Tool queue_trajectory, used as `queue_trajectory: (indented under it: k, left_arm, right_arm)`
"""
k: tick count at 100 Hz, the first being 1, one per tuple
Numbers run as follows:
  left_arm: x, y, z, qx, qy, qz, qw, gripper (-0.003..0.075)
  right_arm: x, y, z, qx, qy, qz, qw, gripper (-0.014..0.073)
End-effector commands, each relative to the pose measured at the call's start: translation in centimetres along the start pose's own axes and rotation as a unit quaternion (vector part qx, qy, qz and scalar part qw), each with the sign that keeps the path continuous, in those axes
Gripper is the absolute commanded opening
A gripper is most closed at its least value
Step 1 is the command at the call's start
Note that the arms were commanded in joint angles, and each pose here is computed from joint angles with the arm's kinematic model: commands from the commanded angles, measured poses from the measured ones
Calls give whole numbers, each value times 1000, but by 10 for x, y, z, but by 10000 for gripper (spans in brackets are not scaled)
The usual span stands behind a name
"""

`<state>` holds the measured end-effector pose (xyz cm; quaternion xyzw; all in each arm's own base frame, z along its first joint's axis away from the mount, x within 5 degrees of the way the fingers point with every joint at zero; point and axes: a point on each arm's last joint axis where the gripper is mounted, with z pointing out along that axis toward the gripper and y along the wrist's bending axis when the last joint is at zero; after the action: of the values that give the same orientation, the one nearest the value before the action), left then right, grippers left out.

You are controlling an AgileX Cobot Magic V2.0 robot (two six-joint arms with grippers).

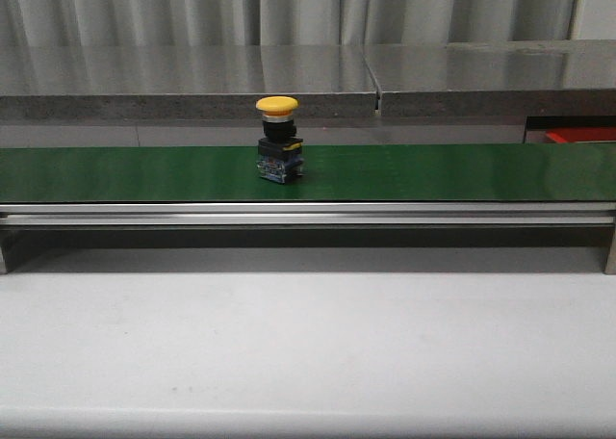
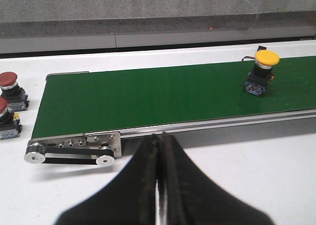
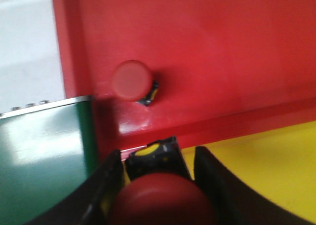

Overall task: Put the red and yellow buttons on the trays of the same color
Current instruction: 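Carry the red button into the red tray with the right gripper, release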

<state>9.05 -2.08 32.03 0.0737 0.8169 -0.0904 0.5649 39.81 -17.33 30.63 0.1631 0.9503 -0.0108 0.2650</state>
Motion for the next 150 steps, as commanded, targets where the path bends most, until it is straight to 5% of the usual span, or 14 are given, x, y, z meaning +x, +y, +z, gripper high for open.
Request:
queue_trajectory:
  k: [1, 105, 134, 150]
  left_arm:
    - [-13, 0, -4, -4, -45, -9, 999, -19]
    - [-13, 0, -4, -4, -45, -9, 999, -19]
    - [-13, 0, -4, -4, -45, -9, 999, -19]
    - [-13, 0, -4, -4, -45, -9, 999, -19]
  right_arm:
    - [-14, -13, -19, 14, -64, 13, 998, 197]
    - [-22, -33, 98, 14, -15, 20, 1000, 203]
    - [-26, -32, 93, 13, -18, 18, 1000, 538]
    - [-35, -30, 77, 10, -17, 14, 1000, 560]
